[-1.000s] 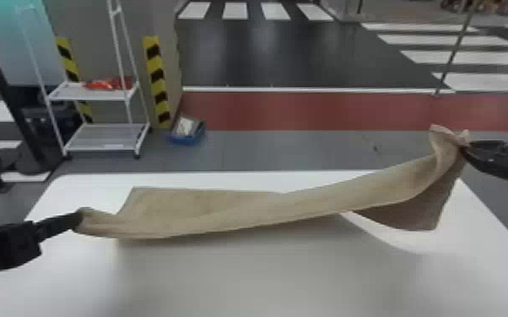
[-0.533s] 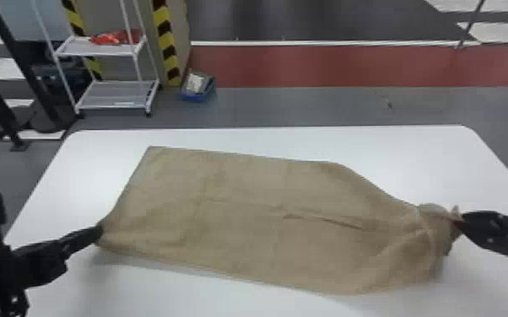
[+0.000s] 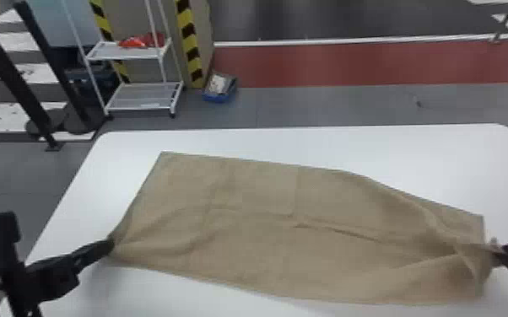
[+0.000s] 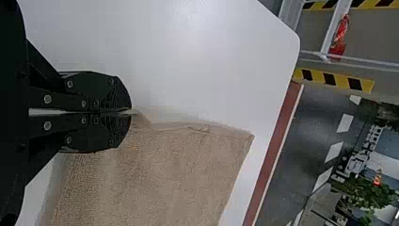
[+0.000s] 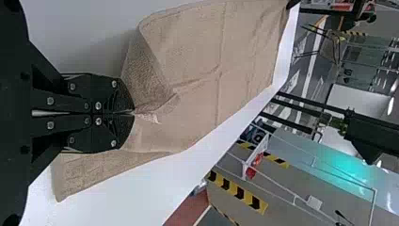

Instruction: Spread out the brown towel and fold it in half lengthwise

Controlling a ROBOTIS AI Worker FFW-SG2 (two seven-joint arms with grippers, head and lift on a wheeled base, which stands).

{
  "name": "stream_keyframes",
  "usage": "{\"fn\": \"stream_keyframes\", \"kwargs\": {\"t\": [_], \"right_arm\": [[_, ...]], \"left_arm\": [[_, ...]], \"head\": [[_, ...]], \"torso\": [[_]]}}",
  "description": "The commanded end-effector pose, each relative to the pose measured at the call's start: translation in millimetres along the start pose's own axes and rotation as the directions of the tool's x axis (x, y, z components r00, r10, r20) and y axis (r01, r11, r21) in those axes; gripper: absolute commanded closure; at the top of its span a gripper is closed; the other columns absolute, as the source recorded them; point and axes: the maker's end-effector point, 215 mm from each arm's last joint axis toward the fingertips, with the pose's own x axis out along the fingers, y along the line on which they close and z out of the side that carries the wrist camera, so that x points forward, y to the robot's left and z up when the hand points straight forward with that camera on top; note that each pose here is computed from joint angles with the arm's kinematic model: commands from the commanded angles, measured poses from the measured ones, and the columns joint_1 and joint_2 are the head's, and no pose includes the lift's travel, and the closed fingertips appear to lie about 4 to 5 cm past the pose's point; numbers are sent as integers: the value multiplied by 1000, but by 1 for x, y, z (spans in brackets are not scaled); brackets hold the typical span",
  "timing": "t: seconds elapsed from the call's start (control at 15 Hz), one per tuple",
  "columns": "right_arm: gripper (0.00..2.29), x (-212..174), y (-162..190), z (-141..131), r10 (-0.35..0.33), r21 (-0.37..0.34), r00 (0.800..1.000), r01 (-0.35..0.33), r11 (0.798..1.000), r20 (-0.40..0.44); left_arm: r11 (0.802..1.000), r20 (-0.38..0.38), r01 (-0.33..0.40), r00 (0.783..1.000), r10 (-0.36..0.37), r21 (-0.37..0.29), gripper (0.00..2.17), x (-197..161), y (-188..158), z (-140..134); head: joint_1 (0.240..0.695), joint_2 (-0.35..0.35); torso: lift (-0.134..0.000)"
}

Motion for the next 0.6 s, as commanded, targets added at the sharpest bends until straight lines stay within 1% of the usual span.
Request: {"fn": "stream_keyframes", "kwargs": {"t": [0.0, 0.07, 0.13, 0.2, 0.27, 0.33, 0.4, 0.47, 0.53], "right_arm": [[1517, -4, -3, 3, -5, -4, 1000, 5, 1000, -19], [1484, -4, -3, 0, -4, 2, 999, 5, 1000, -39], [1325, -5, -4, -2, -6, 3, 999, 6, 1000, -53], [1204, -9, -7, -5, -12, 19, 998, 13, 1000, -62], [1028, -12, -9, -6, -20, 33, 998, 22, 999, -67], [893, -16, -13, -6, -29, 21, 996, 31, 999, -80], [886, -18, -14, -10, -32, 9, 994, 33, 999, -106], [596, -20, -14, -18, -31, -5, 987, 30, 1000, -158], [221, -23, -10, -29, -22, -10, 979, 20, 1000, -203]], "left_arm": [[1000, -7, -4, 1000, 4, -5, 1048, -4, 3, -7], [1000, -9, -2, 1000, 2, -9, 1048, -4, 3, -9], [1000, -13, 0, 1000, 0, -14, 1042, -4, 2, -13], [1000, -10, 6, 1000, -6, -13, 1035, -5, 0, -13], [1000, -10, 7, 1000, -7, -12, 1038, -6, -1, -12], [1000, -4, 8, 1000, -8, -10, 1035, -8, -2, -10], [1000, 1, 3, 1000, -3, -8, 1038, -10, -1, -8], [1000, 4, 4, 1000, -4, -10, 1038, -12, 0, -7], [1000, 9, -1, 1000, 1, -6, 1035, -14, 0, -5]], "head": [[695, 88], [695, 86], [695, 86], [695, 85], [695, 82], [695, 71], [695, 64], [695, 59], [695, 54]], "torso": [[-125], [-125], [-125], [-125], [-125], [-125], [-125], [-125], [-125]]}}
